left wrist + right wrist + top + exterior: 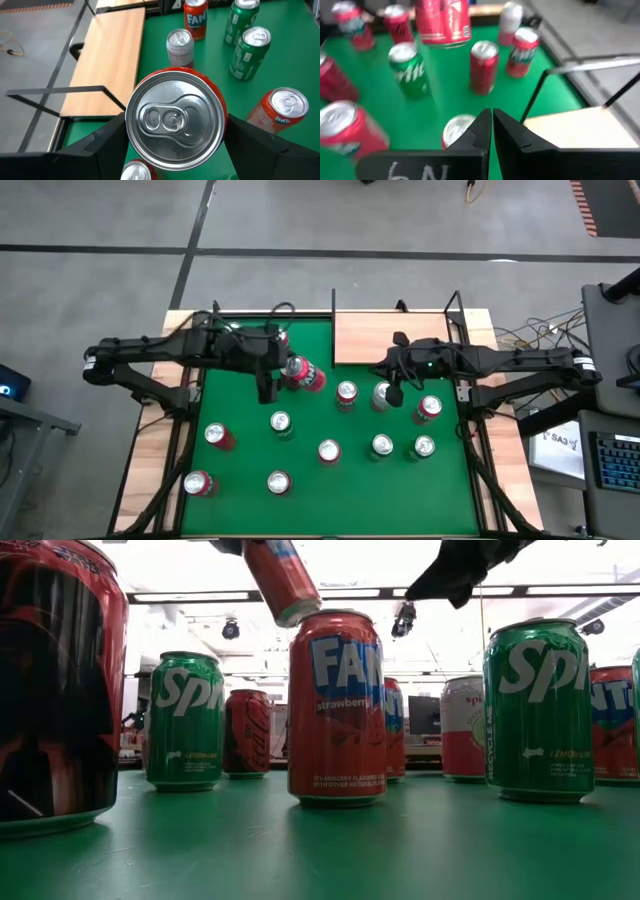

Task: Place canned beverage on shelf
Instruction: Put the red soda can on the shelf

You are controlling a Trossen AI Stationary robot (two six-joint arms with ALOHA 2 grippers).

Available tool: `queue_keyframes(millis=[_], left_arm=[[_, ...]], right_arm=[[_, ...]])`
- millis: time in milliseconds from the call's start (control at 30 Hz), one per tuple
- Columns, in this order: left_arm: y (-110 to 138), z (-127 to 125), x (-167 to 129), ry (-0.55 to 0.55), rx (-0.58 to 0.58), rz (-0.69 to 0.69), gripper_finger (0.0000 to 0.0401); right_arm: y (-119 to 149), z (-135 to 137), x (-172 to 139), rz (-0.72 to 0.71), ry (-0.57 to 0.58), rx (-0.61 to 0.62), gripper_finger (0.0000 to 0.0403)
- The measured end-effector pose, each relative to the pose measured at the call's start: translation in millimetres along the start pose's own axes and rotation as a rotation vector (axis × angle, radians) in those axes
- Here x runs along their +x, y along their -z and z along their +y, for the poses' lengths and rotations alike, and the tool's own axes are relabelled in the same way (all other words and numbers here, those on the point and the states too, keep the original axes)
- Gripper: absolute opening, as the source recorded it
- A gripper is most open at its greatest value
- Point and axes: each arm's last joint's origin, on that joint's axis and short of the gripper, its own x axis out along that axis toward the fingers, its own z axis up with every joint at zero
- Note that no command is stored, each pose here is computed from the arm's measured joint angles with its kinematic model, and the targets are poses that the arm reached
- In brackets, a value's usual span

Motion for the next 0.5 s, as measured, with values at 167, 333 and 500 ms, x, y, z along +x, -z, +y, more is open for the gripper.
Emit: queue_keyframes(millis=[167, 333, 500], left_arm=[[-4.5, -7.1, 22.0, 0.008, 0.014, 0.003, 0.0267], [-8.0, -12.5, 36.3, 0.012, 0.020, -0.008, 0.0267], [-7.7, -15.5, 42.2, 0.016, 0.009, 0.003, 0.0267]], right_arm=[[-9.2, 2.7, 4.9, 0.028, -0.008, -0.039, 0.0009], [-11.8, 9.8, 11.4, 0.034, -0.031, -0.083, 0.0009], [-5.3, 23.1, 15.5, 0.062, -0.076, -0.113, 0.0009]])
